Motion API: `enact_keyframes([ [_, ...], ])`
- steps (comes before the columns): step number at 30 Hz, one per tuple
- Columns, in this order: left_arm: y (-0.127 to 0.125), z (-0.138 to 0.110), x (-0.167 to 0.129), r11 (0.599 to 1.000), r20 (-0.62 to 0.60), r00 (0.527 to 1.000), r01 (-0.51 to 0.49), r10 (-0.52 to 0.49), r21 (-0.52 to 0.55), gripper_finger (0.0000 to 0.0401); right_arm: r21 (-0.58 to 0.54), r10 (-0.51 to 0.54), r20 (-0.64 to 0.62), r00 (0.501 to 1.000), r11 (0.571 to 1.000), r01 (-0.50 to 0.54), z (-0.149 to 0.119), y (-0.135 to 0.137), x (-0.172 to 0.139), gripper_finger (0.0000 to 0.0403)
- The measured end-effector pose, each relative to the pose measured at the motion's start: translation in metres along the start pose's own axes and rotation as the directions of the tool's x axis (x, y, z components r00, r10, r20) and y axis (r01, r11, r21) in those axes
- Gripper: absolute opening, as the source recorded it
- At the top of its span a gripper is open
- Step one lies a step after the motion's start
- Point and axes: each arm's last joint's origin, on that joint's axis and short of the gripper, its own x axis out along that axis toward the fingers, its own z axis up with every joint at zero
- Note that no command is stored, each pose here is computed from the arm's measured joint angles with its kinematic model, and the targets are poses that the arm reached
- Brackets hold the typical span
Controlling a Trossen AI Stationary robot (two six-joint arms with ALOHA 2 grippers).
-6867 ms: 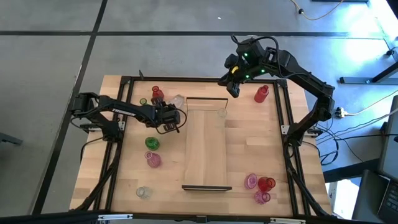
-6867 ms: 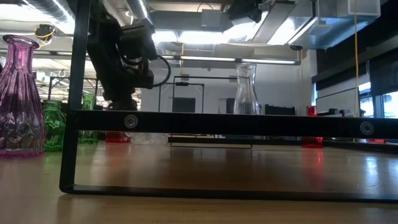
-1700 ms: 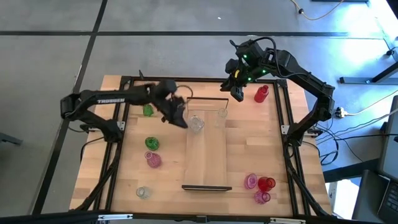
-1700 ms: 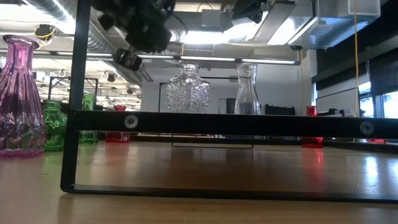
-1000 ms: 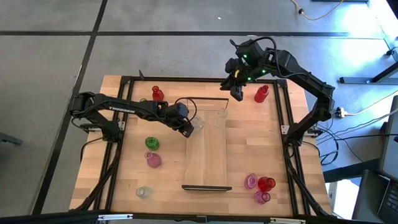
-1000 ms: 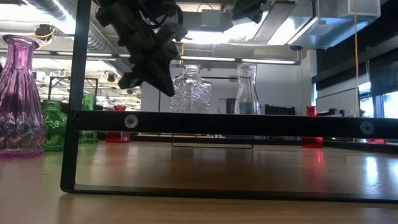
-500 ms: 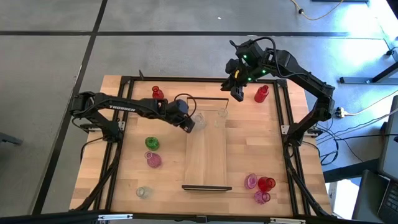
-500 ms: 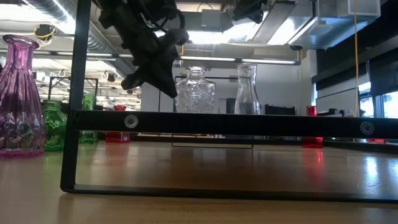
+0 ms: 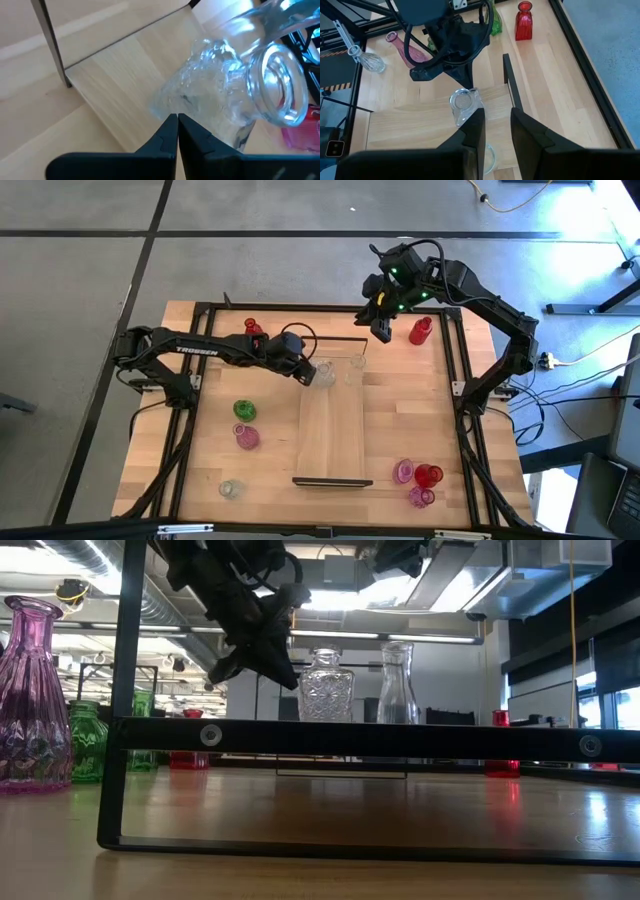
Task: Sort vases onto shelf
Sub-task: Put the top transparent vase aligned with the other transparent vase on the shelf
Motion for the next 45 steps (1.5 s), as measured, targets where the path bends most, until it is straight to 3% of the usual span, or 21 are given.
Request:
enact_keyframes([
  [4, -0.001, -0.009, 0.000, 1.000, -0.072, 0.997, -0.004, 0.004, -0.007, 0.0004, 0.000, 0.000, 0.000, 1.000, 1.000, 0.000, 0.000, 0.000, 0.000, 0.0076],
  [12, -0.009, -0.015, -0.001, 1.000, -0.050, 0.999, 0.004, -0.003, 0.012, 0.0001, 0.000, 0.000, 0.000, 1.000, 1.000, 0.000, 0.000, 0.000, 0.000, 0.0076],
  [24, -0.004, 0.001, 0.000, 1.000, 0.044, 0.999, 0.013, -0.012, -0.016, 0.0001, 0.000, 0.000, 0.000, 1.000, 1.000, 0.000, 0.000, 0.000, 0.000, 0.0076],
  [45, -0.005, 0.003, 0.000, 0.998, 0.009, 0.998, 0.066, -0.066, -0.014, 0.0001, 0.017, 0.000, 0.004, 1.000, 1.000, 0.000, 0.000, 0.000, 0.000, 0.0076],
])
